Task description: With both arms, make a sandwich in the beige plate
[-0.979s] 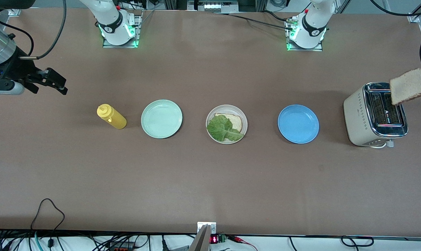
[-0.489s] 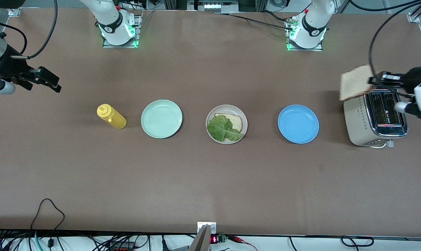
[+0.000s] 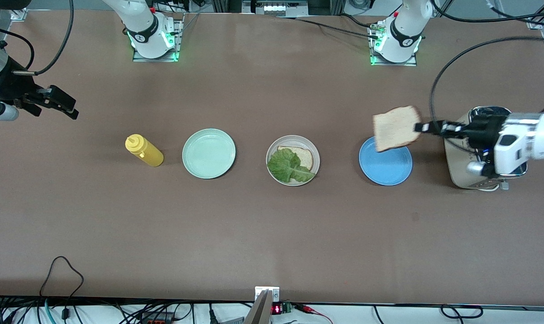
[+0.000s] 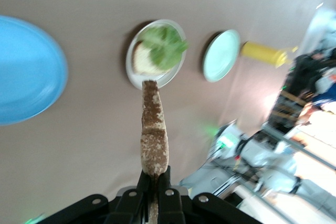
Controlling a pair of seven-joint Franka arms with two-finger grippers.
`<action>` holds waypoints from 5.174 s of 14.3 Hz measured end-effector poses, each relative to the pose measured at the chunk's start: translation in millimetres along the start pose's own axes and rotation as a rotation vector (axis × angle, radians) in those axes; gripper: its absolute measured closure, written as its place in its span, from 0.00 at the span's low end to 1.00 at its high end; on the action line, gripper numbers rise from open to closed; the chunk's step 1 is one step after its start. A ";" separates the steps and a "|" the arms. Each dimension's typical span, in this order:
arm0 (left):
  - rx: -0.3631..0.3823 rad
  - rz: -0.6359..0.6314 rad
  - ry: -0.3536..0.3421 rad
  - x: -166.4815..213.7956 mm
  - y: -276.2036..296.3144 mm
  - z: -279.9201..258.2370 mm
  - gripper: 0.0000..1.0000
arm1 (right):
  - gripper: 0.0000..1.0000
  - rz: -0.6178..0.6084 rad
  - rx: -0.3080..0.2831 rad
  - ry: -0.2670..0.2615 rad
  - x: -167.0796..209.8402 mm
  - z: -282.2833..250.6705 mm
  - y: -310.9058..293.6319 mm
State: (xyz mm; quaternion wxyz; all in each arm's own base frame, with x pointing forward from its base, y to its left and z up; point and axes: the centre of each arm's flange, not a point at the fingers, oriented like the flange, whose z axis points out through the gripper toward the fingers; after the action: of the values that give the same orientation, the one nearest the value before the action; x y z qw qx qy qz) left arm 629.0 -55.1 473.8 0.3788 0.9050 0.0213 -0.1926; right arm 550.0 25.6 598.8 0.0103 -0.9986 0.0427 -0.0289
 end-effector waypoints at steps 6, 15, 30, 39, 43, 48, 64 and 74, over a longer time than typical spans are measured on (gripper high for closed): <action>-0.173 -0.053 0.190 39.4 24.5 137.8 0.92 | 0.00 -0.001 0.001 0.007 -0.2 -3.4 -0.5; -0.453 0.108 0.208 64.6 -61.4 254.6 0.92 | 0.00 0.000 0.001 0.011 -0.1 -5.1 0.3; -0.424 0.094 0.210 67.6 -81.0 347.8 0.68 | 0.00 0.000 0.003 0.022 -2.2 -10.9 0.4; -0.351 0.165 0.270 66.2 -87.8 289.3 0.00 | 0.00 0.001 0.003 0.029 -1.6 -11.7 0.7; -0.135 0.266 0.246 52.4 -77.6 241.1 0.00 | 0.00 0.001 0.004 0.030 -1.6 -11.9 0.8; 0.238 0.285 0.116 29.9 -64.7 204.8 0.00 | 0.00 0.001 0.004 0.030 -1.5 -12.1 0.8; 0.862 0.139 0.113 -64.4 53.4 -34.1 0.00 | 0.00 0.001 0.004 0.031 -1.5 -12.4 0.9; 0.845 0.138 0.316 -129.9 53.1 -66.0 0.00 | 0.00 0.001 0.004 0.031 -1.5 -12.4 0.9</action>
State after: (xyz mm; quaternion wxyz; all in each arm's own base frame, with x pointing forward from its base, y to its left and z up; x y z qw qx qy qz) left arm 540.6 -33.1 599.3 -0.0195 0.9977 -0.0618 -0.0181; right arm 547.7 24.6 611.1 0.0115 -0.9980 0.0435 -0.0445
